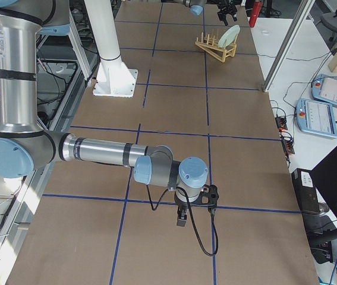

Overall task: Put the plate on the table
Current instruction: 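Reach the left gripper to the green plate's rim in the rack and grasp it, then lift the green plate upward out of the wooden rack with the left gripper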

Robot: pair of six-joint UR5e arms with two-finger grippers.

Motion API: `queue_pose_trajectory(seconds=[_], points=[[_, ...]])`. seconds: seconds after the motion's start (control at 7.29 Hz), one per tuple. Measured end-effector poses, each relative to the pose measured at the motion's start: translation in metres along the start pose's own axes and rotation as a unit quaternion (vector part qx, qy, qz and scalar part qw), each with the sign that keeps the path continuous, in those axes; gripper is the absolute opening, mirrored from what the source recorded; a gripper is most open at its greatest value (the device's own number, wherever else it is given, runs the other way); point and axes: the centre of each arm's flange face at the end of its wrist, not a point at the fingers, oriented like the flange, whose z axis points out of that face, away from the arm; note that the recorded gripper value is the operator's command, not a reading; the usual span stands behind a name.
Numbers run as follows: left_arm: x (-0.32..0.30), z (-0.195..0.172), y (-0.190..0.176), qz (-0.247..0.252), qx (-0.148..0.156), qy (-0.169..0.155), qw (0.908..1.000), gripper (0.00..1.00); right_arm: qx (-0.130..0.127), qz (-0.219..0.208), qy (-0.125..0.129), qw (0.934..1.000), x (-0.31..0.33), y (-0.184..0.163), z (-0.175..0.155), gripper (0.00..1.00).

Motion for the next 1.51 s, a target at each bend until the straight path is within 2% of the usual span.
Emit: queue_pose_trajectory(seconds=[0.55, 0.96, 1.37, 1.51], points=[[-0.0011, 0.0086, 0.0064, 0.002, -0.005, -0.003, 1.0000, 0.43, 0.000, 0.000, 0.000, 1.0000, 0.0000, 0.0000, 0.0000, 1.00], [0.0024, 0.0090, 0.0080, 0.003, -0.006, -0.001, 1.0000, 0.34, 0.000, 0.000, 0.000, 1.0000, 0.0000, 0.0000, 0.0000, 1.00], [0.0053, 0.0092, 0.0089, 0.004, -0.006, 0.000, 1.0000, 0.10, 0.000, 0.000, 0.000, 1.0000, 0.0000, 0.0000, 0.0000, 1.00], [0.0057, 0.0091, 0.0090, 0.004, -0.006, 0.001, 1.0000, 0.07, 0.000, 0.000, 0.000, 1.0000, 0.0000, 0.0000, 0.0000, 1.00]])
